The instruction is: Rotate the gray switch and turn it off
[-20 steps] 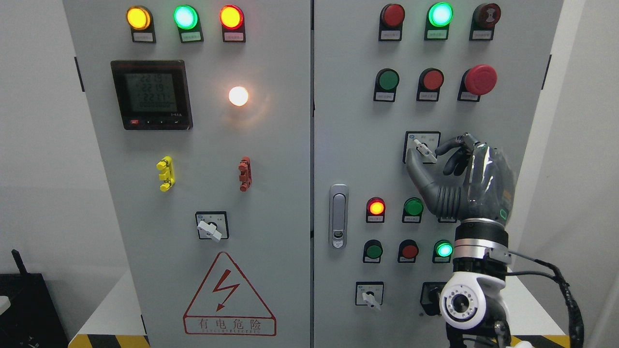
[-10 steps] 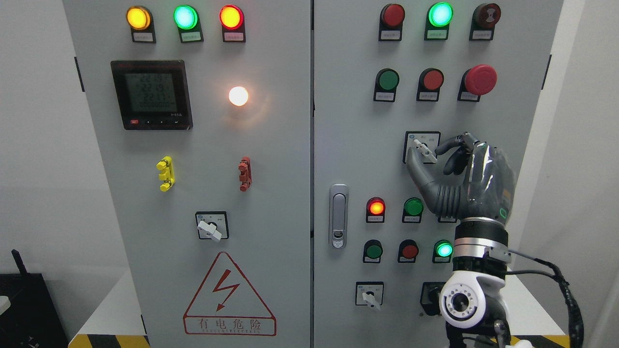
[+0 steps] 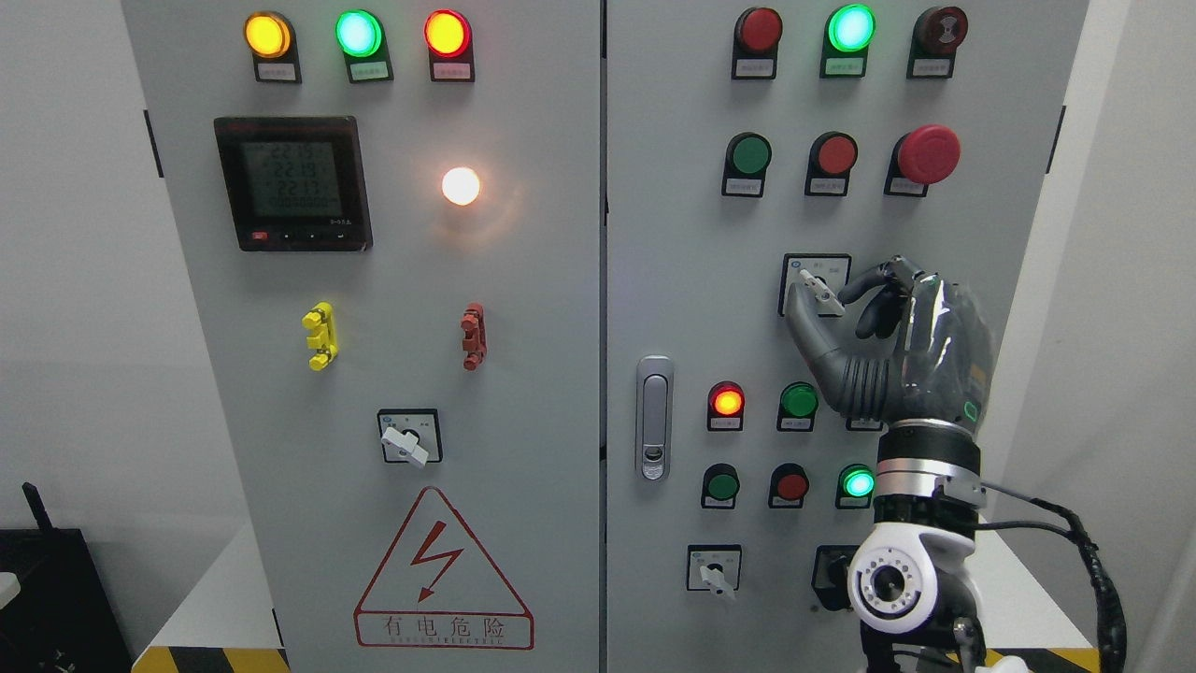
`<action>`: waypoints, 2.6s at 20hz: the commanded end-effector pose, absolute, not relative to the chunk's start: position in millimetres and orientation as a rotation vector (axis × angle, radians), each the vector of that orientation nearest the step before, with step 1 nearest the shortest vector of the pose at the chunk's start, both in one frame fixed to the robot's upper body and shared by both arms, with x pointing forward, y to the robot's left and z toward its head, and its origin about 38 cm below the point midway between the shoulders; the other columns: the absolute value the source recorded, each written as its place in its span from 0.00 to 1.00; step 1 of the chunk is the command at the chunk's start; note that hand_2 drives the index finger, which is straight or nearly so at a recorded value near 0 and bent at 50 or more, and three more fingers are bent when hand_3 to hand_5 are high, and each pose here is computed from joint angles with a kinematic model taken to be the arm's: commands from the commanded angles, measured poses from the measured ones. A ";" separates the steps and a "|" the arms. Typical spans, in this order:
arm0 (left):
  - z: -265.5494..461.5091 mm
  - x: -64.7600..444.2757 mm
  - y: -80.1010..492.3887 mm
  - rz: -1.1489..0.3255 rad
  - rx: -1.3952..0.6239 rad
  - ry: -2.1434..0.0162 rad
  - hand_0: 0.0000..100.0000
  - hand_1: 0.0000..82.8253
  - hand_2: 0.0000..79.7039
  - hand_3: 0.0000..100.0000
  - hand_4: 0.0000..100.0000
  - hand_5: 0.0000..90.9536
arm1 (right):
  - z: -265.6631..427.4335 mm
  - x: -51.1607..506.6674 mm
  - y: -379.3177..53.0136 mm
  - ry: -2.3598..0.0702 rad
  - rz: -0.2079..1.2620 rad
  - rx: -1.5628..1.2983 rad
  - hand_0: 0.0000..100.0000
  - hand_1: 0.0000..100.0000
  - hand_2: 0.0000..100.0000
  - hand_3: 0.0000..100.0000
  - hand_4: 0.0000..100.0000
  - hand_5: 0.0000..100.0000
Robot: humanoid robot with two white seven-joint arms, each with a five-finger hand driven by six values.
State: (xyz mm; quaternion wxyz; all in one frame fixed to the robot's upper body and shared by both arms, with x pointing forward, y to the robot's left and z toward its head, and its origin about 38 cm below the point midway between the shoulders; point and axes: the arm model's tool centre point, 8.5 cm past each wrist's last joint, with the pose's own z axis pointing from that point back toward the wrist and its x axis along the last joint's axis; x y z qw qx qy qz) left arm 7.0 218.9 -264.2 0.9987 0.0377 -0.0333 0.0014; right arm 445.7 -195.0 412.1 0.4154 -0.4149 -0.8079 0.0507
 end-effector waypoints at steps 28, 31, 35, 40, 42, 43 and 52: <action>-264.2 21.9 219.1 0.031 0.076 -0.102 0.12 0.47 0.00 0.00 0.00 0.00 | 413.9 447.6 -190.7 -2.028 0.139 -1.035 0.40 0.46 0.65 0.94 0.90 1.00; -264.2 21.9 219.1 0.030 0.076 -0.102 0.12 0.47 0.00 0.00 0.00 0.00 | 414.6 447.5 -190.2 -2.029 0.138 -1.034 0.42 0.46 0.65 0.94 0.90 1.00; -264.2 21.9 219.1 0.030 0.076 -0.102 0.12 0.47 0.00 0.00 0.00 0.00 | 414.6 447.5 -190.2 -2.029 0.138 -1.034 0.43 0.46 0.65 0.94 0.90 1.00; -264.2 21.9 219.1 0.031 0.076 -0.102 0.12 0.47 0.00 0.00 0.00 0.00 | 414.5 447.6 -189.8 -2.031 0.137 -1.029 0.47 0.45 0.66 0.95 0.90 1.00; -264.2 21.9 219.1 0.031 0.076 -0.102 0.12 0.47 0.00 0.00 0.00 0.00 | 414.5 447.6 -189.8 -2.031 0.136 -1.027 0.49 0.45 0.66 0.95 0.90 1.00; -264.2 21.9 219.1 0.031 0.076 -0.102 0.12 0.47 0.00 0.00 0.00 0.00 | 414.4 447.7 -190.3 -2.030 0.135 -1.027 0.50 0.44 0.66 0.96 0.91 1.00; -264.2 21.9 219.1 0.031 0.076 -0.102 0.12 0.47 0.00 0.00 0.00 0.00 | 414.5 447.6 -190.4 -2.031 0.133 -1.026 0.55 0.43 0.67 0.96 0.91 1.00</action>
